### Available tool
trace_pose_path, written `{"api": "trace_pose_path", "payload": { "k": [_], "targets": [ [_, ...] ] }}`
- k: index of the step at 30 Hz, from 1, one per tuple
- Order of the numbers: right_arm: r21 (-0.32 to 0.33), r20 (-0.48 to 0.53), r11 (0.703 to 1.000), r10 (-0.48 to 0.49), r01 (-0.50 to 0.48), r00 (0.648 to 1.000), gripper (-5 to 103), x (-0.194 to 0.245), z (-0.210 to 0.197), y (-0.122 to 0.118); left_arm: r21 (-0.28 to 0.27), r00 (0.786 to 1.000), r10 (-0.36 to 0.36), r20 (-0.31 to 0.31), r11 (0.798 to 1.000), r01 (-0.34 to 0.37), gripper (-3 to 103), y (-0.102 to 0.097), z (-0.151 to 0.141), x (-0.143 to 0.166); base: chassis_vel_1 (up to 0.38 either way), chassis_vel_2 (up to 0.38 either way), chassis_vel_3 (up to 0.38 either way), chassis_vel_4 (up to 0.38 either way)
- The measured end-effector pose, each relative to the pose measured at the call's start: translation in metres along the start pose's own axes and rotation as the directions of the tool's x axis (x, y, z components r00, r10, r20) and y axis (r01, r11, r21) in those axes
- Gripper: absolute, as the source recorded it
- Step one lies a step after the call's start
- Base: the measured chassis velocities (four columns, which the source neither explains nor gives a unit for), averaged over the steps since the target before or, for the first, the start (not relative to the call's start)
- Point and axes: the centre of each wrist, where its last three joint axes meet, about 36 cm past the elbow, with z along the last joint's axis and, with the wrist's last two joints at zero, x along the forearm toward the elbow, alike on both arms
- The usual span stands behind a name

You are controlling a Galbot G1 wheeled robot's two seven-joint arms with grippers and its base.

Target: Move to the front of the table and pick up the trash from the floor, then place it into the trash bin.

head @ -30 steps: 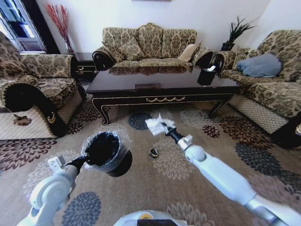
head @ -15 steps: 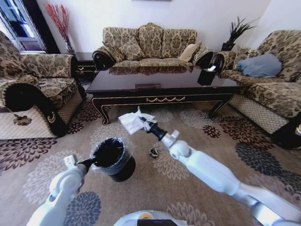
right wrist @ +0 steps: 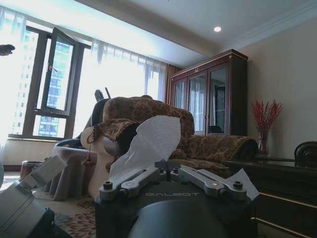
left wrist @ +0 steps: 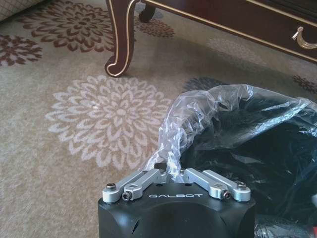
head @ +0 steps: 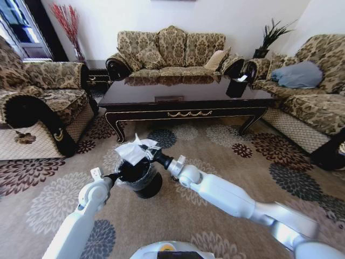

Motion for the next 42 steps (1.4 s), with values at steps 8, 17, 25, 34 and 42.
{"api": "trace_pose_path", "payload": {
  "k": [8,17,25,34,42],
  "targets": [
    [0.048,-0.039,0.999,-0.005,0.007,0.999,0,0.004,0.028,-0.007,-0.006,1.0,0.011,0.011,1.0,-0.011,4,-0.002,-0.006,0.002,0.0,0.0,0.0,0.0],
    [0.066,-0.045,0.998,0.01,-0.007,0.999,14,0.007,0.033,-0.012,-0.016,1.0,0.015,0.013,1.0,-0.015,4,0.001,-0.007,0.015,0.0,0.0,0.0,0.0],
    [0.046,-0.013,0.998,-0.034,0.035,0.999,46,0.005,0.016,-0.02,0.001,0.999,-0.028,0.034,1.0,0.028,4,0.02,-0.008,0.037,0.0,0.0,0.0,0.0],
    [0.041,-0.012,0.999,-0.006,0.006,1.0,68,0.032,0.01,-0.034,0.02,0.997,-0.041,0.063,0.999,0.04,4,0.028,-0.013,0.057,0.0,0.0,0.0,0.0],
    [0.052,-0.021,0.998,0.031,-0.029,0.999,95,0.054,0.008,-0.038,0.028,0.995,-0.069,0.077,0.997,0.067,4,0.037,-0.013,0.072,0.0,0.0,0.0,0.0]
  ]
}}
